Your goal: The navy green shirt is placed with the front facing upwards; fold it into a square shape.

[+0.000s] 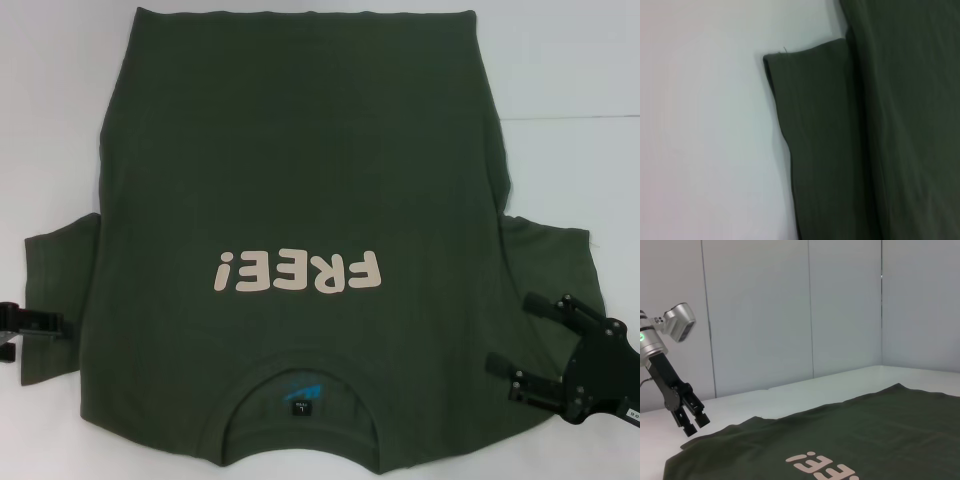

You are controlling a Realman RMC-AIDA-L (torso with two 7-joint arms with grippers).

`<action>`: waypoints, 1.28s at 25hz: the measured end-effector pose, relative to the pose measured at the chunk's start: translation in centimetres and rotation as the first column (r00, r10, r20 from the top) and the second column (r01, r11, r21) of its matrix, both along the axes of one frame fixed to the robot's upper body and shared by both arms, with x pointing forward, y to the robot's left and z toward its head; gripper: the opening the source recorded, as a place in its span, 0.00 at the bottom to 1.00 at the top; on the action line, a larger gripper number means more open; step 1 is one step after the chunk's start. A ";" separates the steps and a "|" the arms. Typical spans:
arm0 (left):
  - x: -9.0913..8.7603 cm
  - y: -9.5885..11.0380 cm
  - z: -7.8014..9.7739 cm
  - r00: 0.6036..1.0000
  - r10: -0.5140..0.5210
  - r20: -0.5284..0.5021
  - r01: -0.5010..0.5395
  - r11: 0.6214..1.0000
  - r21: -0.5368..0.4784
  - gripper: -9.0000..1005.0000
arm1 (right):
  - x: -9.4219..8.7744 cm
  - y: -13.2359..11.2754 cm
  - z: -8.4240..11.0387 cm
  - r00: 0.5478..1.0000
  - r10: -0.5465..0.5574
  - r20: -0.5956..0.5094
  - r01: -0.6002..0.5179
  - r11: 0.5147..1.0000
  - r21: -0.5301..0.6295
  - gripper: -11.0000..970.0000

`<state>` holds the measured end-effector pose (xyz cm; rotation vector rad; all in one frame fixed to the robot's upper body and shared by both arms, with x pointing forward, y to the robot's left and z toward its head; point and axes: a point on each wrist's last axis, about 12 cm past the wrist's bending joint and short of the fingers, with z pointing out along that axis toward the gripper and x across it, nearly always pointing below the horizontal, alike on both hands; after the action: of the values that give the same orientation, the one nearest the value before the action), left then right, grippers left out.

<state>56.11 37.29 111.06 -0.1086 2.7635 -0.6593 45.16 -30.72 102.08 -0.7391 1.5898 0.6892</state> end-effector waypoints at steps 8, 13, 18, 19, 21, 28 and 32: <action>0.1 -0.4 -0.4 1.000 -0.004 0.000 0.004 1.000 0.011 0.94 | 0.0 0.0 0.0 1.000 0.001 0.001 -0.001 1.000 0.001 0.96; 0.2 -0.4 -0.4 1.000 -0.003 -0.006 0.003 1.000 0.011 0.94 | 0.0 0.0 0.0 1.000 0.001 0.000 -0.001 1.000 0.001 0.96; 0.2 -0.6 -0.4 1.000 -0.003 -0.008 0.003 1.000 0.005 0.94 | -0.1 0.0 0.0 1.000 0.000 -0.001 0.000 1.000 0.001 0.96; 0.2 -0.7 -0.4 1.000 0.000 -0.008 0.000 1.000 0.001 0.94 | -0.1 0.0 0.0 1.000 -0.001 -0.001 0.001 1.000 0.001 0.96; 0.2 -0.7 -0.4 1.000 0.001 -0.009 -0.001 1.000 0.000 0.94 | -0.1 0.0 0.0 1.000 -0.001 -0.001 0.001 1.000 0.001 0.96; 0.3 -1.1 -0.6 1.000 0.000 -0.017 0.000 1.000 -0.016 0.94 | -0.1 0.0 0.0 1.000 -0.002 -0.002 0.002 1.000 0.000 0.96; 0.5 -1.3 -0.7 1.000 -0.004 -0.018 0.004 1.000 -0.014 0.94 | -0.1 0.0 -0.1 1.000 -0.002 -0.002 0.002 1.000 0.000 0.96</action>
<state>56.65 35.96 110.37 -0.1124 2.7780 -0.6815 45.05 -30.76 102.03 -0.7367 1.5927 0.6884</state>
